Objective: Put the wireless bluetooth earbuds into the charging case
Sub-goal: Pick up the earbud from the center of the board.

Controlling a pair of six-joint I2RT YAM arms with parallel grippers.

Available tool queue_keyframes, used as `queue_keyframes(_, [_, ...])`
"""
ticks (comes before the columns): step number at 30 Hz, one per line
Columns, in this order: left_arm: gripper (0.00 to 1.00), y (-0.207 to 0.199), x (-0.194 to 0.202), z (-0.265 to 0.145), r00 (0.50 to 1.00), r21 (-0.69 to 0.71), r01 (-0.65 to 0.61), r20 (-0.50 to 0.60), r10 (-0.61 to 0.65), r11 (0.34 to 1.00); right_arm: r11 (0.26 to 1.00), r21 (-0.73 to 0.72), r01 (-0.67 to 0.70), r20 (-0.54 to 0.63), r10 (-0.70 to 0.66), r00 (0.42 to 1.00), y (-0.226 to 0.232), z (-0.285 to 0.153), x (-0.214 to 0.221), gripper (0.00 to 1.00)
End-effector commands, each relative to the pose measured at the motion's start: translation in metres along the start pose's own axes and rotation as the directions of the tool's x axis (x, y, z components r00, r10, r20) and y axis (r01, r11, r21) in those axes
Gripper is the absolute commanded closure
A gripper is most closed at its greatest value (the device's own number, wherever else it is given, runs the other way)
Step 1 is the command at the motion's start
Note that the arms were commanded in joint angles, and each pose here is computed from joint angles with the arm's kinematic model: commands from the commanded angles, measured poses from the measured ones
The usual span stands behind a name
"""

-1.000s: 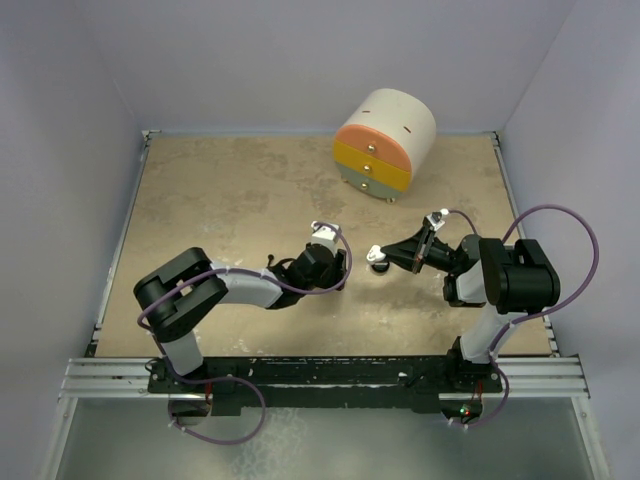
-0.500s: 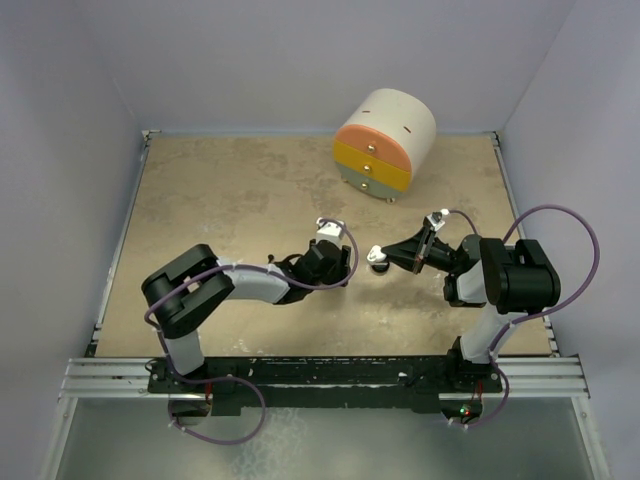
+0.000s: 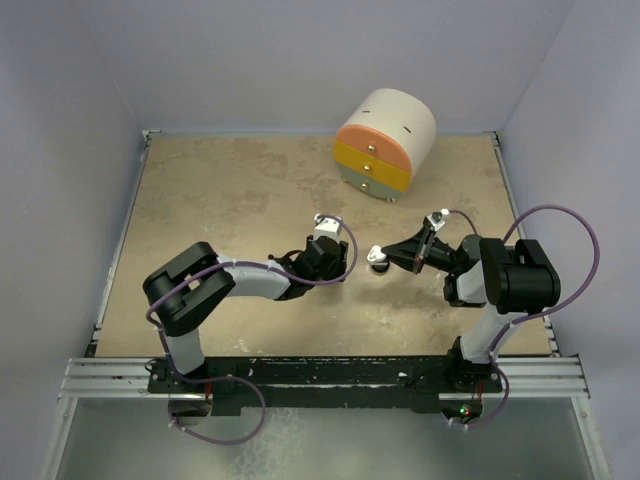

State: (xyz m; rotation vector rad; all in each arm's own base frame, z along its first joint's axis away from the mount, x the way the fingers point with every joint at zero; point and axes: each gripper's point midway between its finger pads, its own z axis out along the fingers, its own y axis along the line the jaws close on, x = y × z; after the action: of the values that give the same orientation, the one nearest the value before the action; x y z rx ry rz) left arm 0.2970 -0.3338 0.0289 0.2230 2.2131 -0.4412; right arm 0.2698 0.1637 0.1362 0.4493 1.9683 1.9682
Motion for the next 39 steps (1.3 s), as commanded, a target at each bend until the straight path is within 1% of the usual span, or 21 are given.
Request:
queue_keyframes(1, [0.46,0.013,0.009,0.005,0.998,-0.044,-0.043,-0.044,0.041,0.998,0.683,-0.271,0.678,0.093,-0.682,0.725,0.071,-0.014,0.030,1.00])
queue_keyframes(24, [0.46,0.018,0.008,0.022,0.994,-0.068,-0.087,-0.072,0.083,0.994,0.686,-0.265,0.678,0.092,-0.682,0.726,0.070,-0.015,0.030,1.00])
queue_keyframes(39, [0.49,0.010,0.008,0.025,0.990,-0.031,-0.112,-0.087,0.109,0.993,0.686,-0.262,0.679,0.094,-0.682,0.725,0.069,-0.015,0.028,1.00])
